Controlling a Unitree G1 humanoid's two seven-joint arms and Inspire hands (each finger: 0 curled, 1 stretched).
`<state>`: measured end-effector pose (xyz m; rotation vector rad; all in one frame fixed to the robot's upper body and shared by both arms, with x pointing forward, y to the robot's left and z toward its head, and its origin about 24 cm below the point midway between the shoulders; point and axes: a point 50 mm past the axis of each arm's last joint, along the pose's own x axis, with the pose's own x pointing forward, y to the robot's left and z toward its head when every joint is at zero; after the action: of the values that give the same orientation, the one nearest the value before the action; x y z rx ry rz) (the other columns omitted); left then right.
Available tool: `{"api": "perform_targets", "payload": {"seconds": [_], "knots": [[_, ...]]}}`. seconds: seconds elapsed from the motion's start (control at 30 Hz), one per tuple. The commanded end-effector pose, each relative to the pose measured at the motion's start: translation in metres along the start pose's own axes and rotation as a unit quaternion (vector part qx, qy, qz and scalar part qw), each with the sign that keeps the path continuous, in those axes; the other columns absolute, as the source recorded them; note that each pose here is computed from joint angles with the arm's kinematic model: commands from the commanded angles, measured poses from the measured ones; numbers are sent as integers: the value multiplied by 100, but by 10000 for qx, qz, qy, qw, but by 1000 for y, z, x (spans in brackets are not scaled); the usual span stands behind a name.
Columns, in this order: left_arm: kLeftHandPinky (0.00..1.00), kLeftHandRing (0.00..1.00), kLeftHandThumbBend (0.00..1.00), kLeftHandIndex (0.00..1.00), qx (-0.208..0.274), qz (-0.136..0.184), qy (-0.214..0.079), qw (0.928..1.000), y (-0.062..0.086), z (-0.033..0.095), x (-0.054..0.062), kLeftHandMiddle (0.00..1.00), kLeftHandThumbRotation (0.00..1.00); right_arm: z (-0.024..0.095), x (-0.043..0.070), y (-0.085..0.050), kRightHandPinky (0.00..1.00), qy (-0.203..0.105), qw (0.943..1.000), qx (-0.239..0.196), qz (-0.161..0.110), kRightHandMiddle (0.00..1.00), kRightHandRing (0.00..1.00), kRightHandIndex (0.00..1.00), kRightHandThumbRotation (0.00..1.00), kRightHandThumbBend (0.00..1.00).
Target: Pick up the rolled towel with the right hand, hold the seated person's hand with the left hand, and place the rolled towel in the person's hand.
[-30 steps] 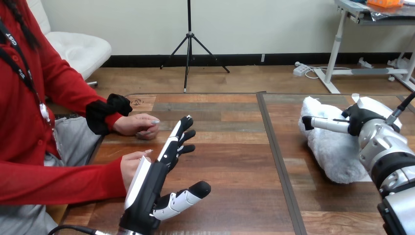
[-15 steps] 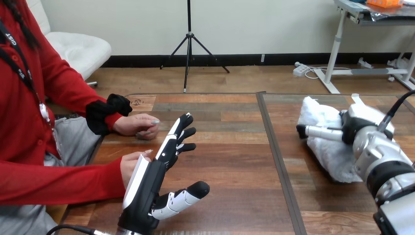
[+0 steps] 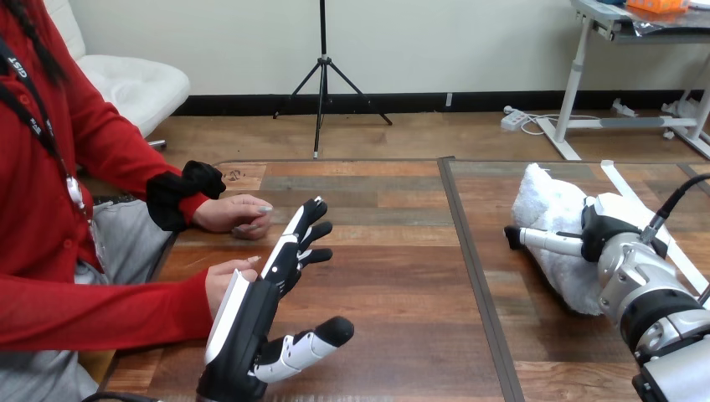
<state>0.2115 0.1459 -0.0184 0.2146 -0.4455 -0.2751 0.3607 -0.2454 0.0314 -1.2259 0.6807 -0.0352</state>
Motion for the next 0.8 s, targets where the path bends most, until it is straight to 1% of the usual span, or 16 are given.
{"api": "perform_targets", "payload": {"seconds": [0.0, 0.1, 0.2, 0.3, 0.5, 0.6, 0.63, 0.67, 0.77], "knots": [[80, 91, 100, 95, 11, 72, -496, 9987, 6, 10, 15, 95, 78, 8, -4, 30, 66, -41, 9989, 296, 357, 96, 88, 100, 79, 100], [81, 91, 100, 95, 30, 62, -515, 9986, 7, 10, 15, 95, 78, 7, -4, 32, 64, -79, 9992, 283, 273, 95, 86, 100, 75, 100], [80, 91, 100, 95, 40, 54, -536, 9985, 7, 11, 15, 95, 78, 6, -5, 35, 62, -23, 9988, 381, 310, 95, 85, 100, 72, 100], [80, 90, 100, 95, 46, 45, -575, 9983, 8, 12, 15, 95, 79, 5, -5, 37, 59, -41, 9992, 318, 241, 95, 83, 99, 69, 100], [80, 90, 100, 95, 50, 36, -641, 9979, 8, 13, 15, 95, 79, 2, -6, 43, 54, -21, 9994, 287, 198, 96, 82, 99, 66, 100], [80, 90, 100, 95, 76, 43, -666, 9977, 9, 14, 14, 95, 79, 1, -6, 45, 52, 33, 9997, 192, 175, 96, 82, 98, 65, 100], [80, 90, 100, 95, 75, 47, -669, 9977, 9, 14, 14, 95, 79, 1, -7, 46, 52, 52, 9992, 361, 158, 96, 82, 98, 65, 100], [80, 90, 100, 95, 74, 50, -670, 9977, 9, 14, 14, 94, 79, 1, -7, 47, 52, 63, 9986, 495, 147, 97, 82, 97, 63, 100], [79, 89, 100, 95, 64, 45, -698, 9975, 9, 15, 14, 94, 79, -1, -7, 49, 51, 69, 9975, 694, 85, 98, 84, 97, 56, 100]]}}
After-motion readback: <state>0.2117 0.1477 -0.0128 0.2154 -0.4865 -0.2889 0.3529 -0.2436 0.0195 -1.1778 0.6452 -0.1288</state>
